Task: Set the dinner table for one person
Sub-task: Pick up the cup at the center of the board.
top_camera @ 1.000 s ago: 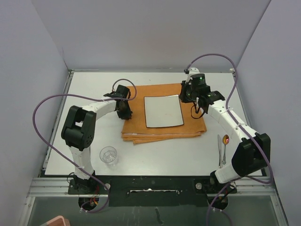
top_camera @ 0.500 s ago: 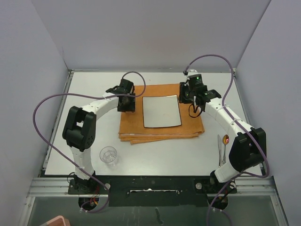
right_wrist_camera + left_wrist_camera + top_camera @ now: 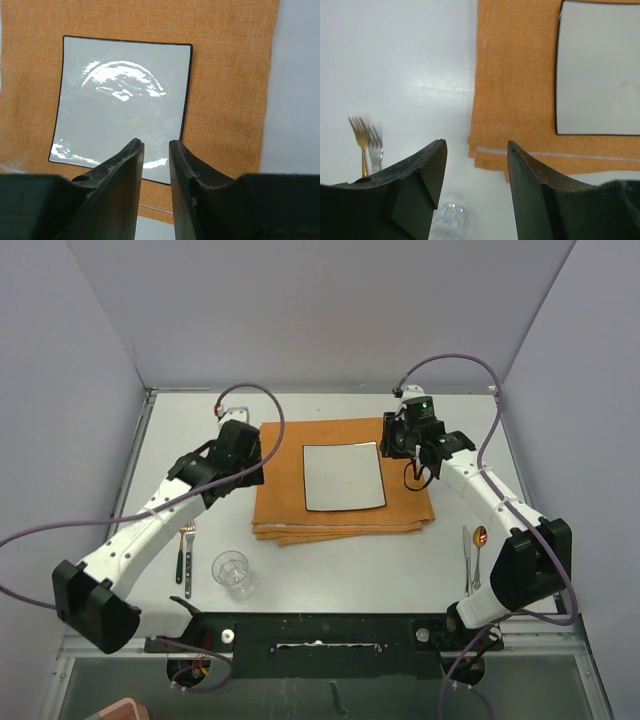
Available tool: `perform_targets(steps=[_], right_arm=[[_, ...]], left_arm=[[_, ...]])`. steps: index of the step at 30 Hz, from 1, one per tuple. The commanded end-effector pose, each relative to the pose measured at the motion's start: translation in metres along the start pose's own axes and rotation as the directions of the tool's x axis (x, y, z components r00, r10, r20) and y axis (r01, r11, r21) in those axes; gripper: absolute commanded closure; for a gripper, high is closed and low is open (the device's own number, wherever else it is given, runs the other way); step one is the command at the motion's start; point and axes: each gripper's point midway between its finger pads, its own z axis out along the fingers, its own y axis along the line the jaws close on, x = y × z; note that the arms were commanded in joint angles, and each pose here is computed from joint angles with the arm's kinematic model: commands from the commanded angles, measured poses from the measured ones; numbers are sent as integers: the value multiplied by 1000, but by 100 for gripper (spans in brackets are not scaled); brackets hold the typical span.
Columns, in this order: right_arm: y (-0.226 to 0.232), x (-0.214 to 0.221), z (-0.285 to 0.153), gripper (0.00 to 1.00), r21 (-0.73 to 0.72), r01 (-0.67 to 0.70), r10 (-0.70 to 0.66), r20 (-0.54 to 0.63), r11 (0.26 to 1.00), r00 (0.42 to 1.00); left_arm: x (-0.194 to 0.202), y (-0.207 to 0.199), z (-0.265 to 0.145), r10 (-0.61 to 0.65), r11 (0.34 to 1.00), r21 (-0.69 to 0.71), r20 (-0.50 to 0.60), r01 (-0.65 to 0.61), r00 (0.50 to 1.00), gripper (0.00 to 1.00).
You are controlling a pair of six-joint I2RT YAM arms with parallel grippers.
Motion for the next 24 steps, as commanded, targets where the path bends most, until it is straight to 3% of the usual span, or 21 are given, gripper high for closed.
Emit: perform_targets(steps=[1, 7, 11, 14, 19, 24], right_arm=[[14, -26, -24, 71, -61, 5, 1, 101, 998, 995], [78, -16, -37, 72, -386, 77, -56, 64, 919, 996], [134, 16, -51, 72, -551, 185, -226, -6, 813, 974], [165, 44, -66, 72, -620, 261, -353, -26, 740, 935], [214, 85, -95, 61, -713, 342, -498, -11, 612, 867], [234, 126, -92, 59, -703, 391, -608, -74, 594, 790]], left_arm=[[59, 53, -35, -150, 976, -171, -96, 132, 984, 50], [84, 96, -69, -340, 904, -277, -6, 325, 940, 50], [87, 111, -80, -362, 879, -322, 29, 352, 932, 50], [83, 119, -85, -348, 875, -338, 56, 346, 936, 50], [52, 146, -99, -358, 846, -360, 166, 394, 919, 42], [9, 168, -124, -320, 817, -390, 306, 425, 896, 42]])
